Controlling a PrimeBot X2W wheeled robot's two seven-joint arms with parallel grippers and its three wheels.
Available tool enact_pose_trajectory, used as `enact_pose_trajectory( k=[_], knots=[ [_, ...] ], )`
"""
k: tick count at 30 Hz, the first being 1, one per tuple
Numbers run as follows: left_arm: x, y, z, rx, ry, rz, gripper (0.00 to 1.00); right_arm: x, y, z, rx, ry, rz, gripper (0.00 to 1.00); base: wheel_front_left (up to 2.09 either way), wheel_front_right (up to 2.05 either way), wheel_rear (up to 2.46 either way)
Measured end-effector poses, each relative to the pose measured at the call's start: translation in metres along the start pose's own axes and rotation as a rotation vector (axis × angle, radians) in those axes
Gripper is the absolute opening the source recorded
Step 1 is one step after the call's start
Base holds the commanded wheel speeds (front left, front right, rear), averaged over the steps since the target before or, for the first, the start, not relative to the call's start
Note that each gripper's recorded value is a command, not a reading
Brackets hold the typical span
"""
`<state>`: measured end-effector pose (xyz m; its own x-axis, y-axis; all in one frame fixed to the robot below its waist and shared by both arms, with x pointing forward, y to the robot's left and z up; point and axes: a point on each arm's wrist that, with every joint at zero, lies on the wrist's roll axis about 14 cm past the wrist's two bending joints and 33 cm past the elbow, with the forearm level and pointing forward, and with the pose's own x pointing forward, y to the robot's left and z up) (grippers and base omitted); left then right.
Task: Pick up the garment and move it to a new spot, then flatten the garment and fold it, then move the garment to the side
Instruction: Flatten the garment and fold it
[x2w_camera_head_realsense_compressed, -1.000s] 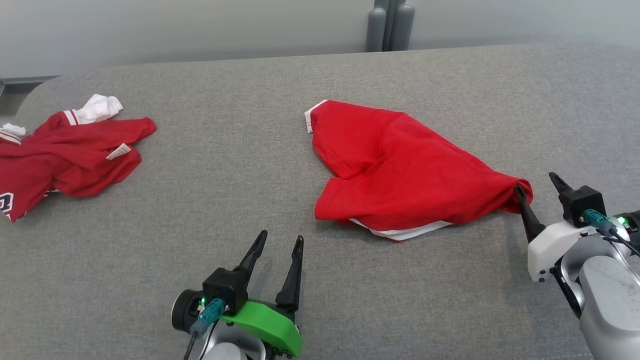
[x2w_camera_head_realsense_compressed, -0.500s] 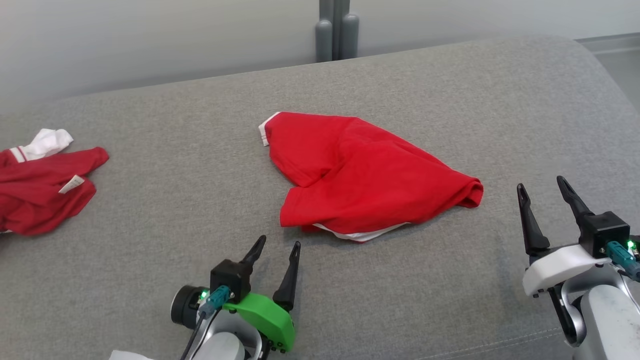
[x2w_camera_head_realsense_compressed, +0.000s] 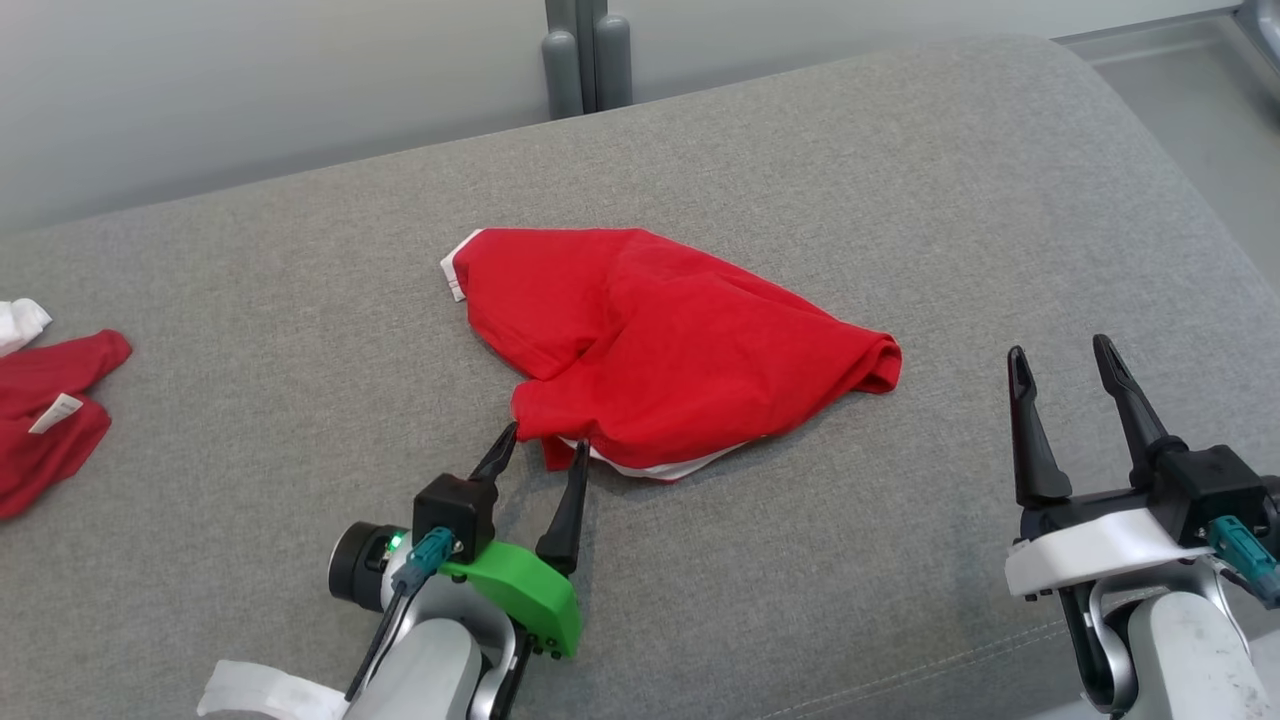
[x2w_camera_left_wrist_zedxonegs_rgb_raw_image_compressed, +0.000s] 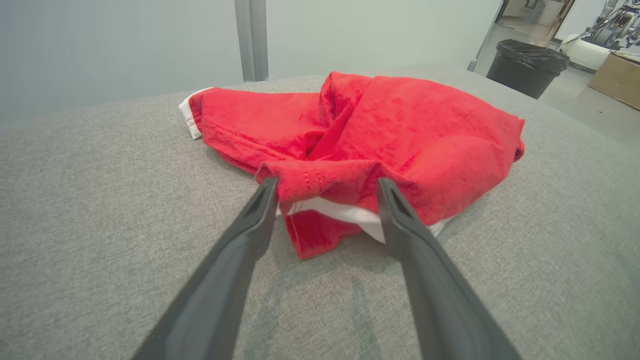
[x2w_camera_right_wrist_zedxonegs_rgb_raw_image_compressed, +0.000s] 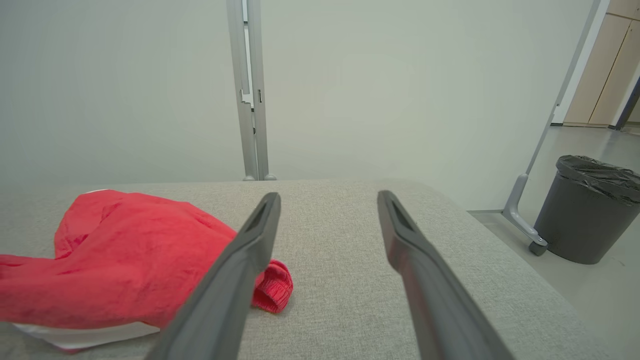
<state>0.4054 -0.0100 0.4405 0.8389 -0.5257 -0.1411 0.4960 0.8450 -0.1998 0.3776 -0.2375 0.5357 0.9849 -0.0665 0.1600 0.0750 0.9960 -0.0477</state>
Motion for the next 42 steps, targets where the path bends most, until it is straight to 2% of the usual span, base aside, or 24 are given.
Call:
enact_pose_trajectory(
  k=[1,3,5,8,12,14,16,17,19,33,34,35,36,37,38,39,42],
  knots=[
    [0.000,-0.001,0.003,0.005,-0.008,-0.003,0.93,0.000,0.002,0.000,0.005,-0.002,0.001,1.00,0.00,0.00,0.00],
    [0.001,-0.001,0.008,0.013,-0.025,-0.006,0.54,-0.002,0.004,-0.001,0.012,0.002,0.002,1.00,0.00,0.00,0.00],
    [0.000,-0.002,0.010,0.026,-0.032,-0.010,0.35,-0.002,0.005,-0.002,0.017,0.004,0.004,1.00,0.00,0.00,0.00],
    [0.000,-0.002,0.013,0.034,-0.039,-0.014,0.20,-0.001,0.009,0.000,0.028,-0.002,0.010,1.00,0.00,0.00,0.00],
    [-0.002,-0.005,0.005,0.042,-0.015,-0.029,0.09,0.000,0.015,0.000,0.041,-0.004,0.021,1.00,0.00,0.00,0.00],
    [-0.002,-0.004,-0.002,0.056,0.009,-0.031,0.14,0.000,0.017,0.000,0.042,-0.005,0.025,1.00,0.00,0.00,0.00],
    [0.001,-0.003,-0.003,0.069,0.018,-0.029,0.34,0.000,0.018,0.000,0.044,-0.005,0.028,1.00,0.00,0.00,0.00],
    [0.003,-0.002,-0.001,0.072,0.015,-0.027,0.48,0.000,0.019,0.001,0.044,-0.006,0.028,1.00,0.00,0.00,0.00],
    [0.007,-0.002,0.000,0.077,0.013,-0.024,1.00,0.000,0.017,0.001,0.043,-0.008,0.023,1.00,0.00,0.00,0.00],
    [0.017,0.010,-0.020,0.073,0.086,0.020,1.00,-0.007,0.003,0.000,0.028,0.000,-0.017,1.00,0.00,0.00,0.00],
    [0.018,0.010,-0.019,0.069,0.083,0.017,0.95,-0.007,0.003,0.001,0.027,0.000,-0.018,1.00,0.00,0.00,0.00],
    [0.018,0.009,-0.017,0.067,0.079,0.014,0.79,-0.007,0.003,0.001,0.027,0.000,-0.019,1.00,0.00,0.00,0.00],
    [0.019,0.008,-0.015,0.065,0.073,0.011,0.48,-0.007,0.002,0.001,0.027,-0.001,-0.019,1.00,0.00,0.00,0.00],
    [0.019,0.006,-0.013,0.064,0.067,0.005,0.34,-0.007,0.002,0.002,0.025,-0.002,-0.019,1.00,0.00,0.00,0.00],
    [0.019,0.004,-0.010,0.063,0.058,-0.003,0.06,-0.008,0.002,0.002,0.023,-0.004,-0.019,1.00,0.00,0.00,0.00],
    [0.020,0.002,-0.007,0.063,0.048,-0.009,0.00,-0.008,0.002,0.003,0.023,-0.005,-0.019,1.00,0.00,0.00,0.00],
    [0.020,-0.004,0.005,0.056,0.012,-0.029,0.00,-0.009,0.002,0.004,0.022,-0.010,-0.019,1.00,0.00,0.00,0.00]
  ],
)
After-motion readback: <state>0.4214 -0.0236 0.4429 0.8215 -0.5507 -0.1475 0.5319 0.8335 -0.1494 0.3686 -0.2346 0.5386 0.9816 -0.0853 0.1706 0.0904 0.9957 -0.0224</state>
